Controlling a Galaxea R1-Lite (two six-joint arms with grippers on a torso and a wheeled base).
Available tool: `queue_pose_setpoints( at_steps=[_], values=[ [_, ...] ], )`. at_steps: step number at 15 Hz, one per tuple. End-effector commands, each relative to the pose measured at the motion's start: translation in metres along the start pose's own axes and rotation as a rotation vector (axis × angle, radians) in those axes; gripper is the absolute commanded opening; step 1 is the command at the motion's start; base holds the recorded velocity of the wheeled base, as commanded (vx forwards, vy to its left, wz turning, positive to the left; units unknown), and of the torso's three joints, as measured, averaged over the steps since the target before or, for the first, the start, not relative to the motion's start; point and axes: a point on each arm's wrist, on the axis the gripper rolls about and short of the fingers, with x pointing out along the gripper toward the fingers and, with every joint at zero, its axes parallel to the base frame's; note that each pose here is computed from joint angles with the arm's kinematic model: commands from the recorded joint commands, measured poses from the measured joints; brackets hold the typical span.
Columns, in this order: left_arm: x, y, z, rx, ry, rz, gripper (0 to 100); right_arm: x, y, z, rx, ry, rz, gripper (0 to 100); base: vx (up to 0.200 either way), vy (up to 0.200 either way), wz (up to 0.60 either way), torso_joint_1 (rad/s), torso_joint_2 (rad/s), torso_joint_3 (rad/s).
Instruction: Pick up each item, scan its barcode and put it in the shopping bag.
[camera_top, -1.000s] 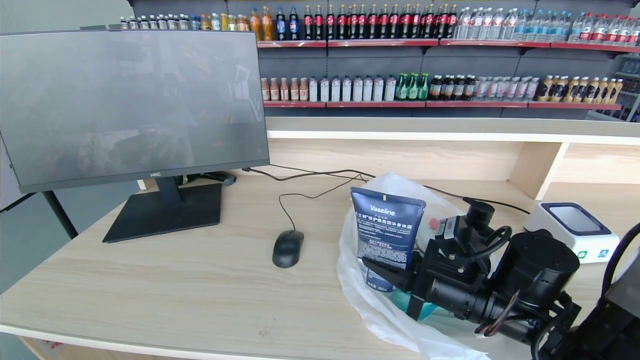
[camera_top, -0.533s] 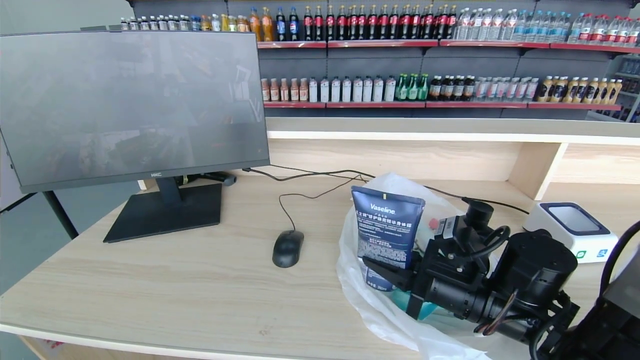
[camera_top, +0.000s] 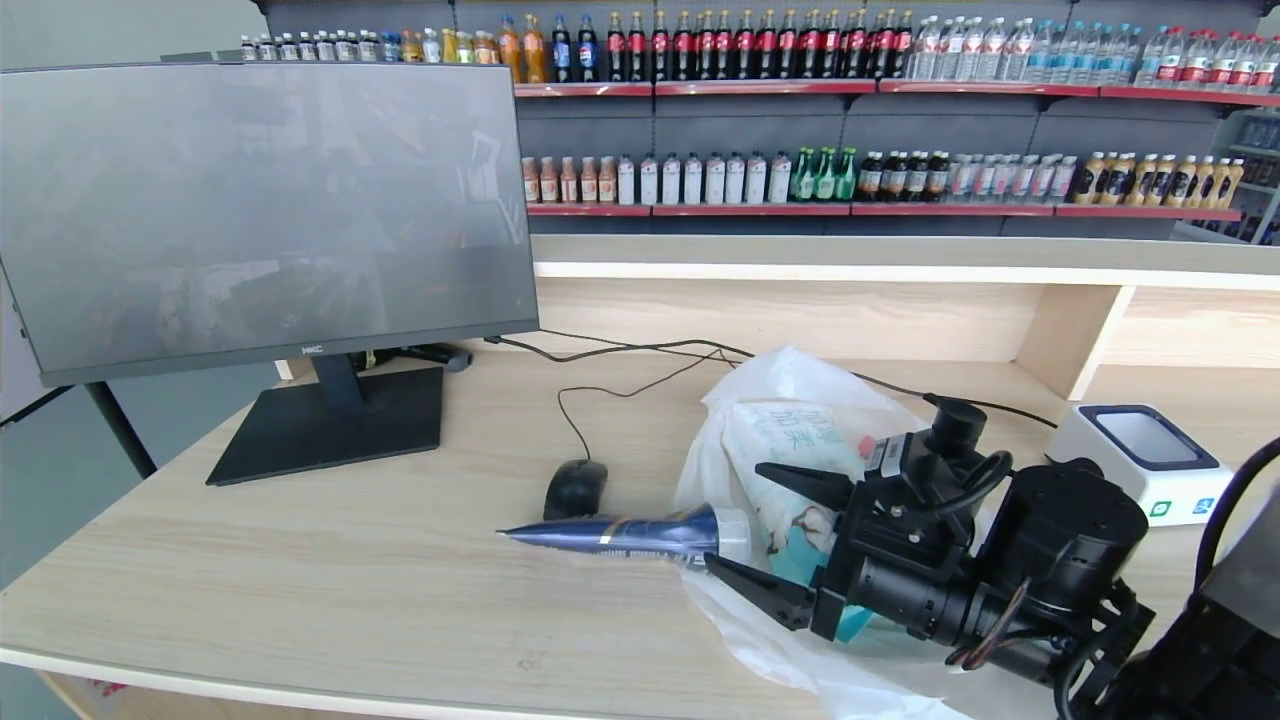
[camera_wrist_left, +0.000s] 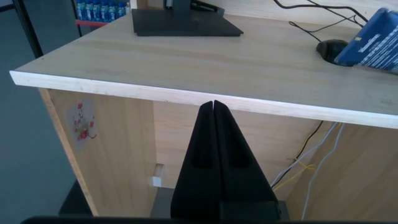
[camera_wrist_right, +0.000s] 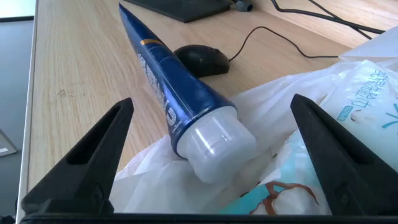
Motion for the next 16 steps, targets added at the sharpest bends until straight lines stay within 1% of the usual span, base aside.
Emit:
queue_pose_setpoints(
  at_steps=[1, 11, 16],
  values=[
    [0.0, 0.0, 0.0, 0.0, 0.002, 0.0, 0, 0.001, 0.0, -0.002, 0.001, 0.003, 0.002, 100, 0.0, 0.0, 0.0, 0.0, 0.0, 0.0],
    [0.0, 0.0, 0.0, 0.0, -0.002, 0.0, 0, 0.002, -0.001, 0.004, -0.01, -0.021, 0.001, 100, 0.0, 0.0, 0.0, 0.0, 0.0, 0.0],
    [0.0, 0.0, 0.0, 0.0, 0.002, 0.0, 0, -0.002, 0.001, 0.014, -0.024, -0.051, -0.002, 100, 0.0, 0.0, 0.0, 0.0, 0.0, 0.0]
  ],
)
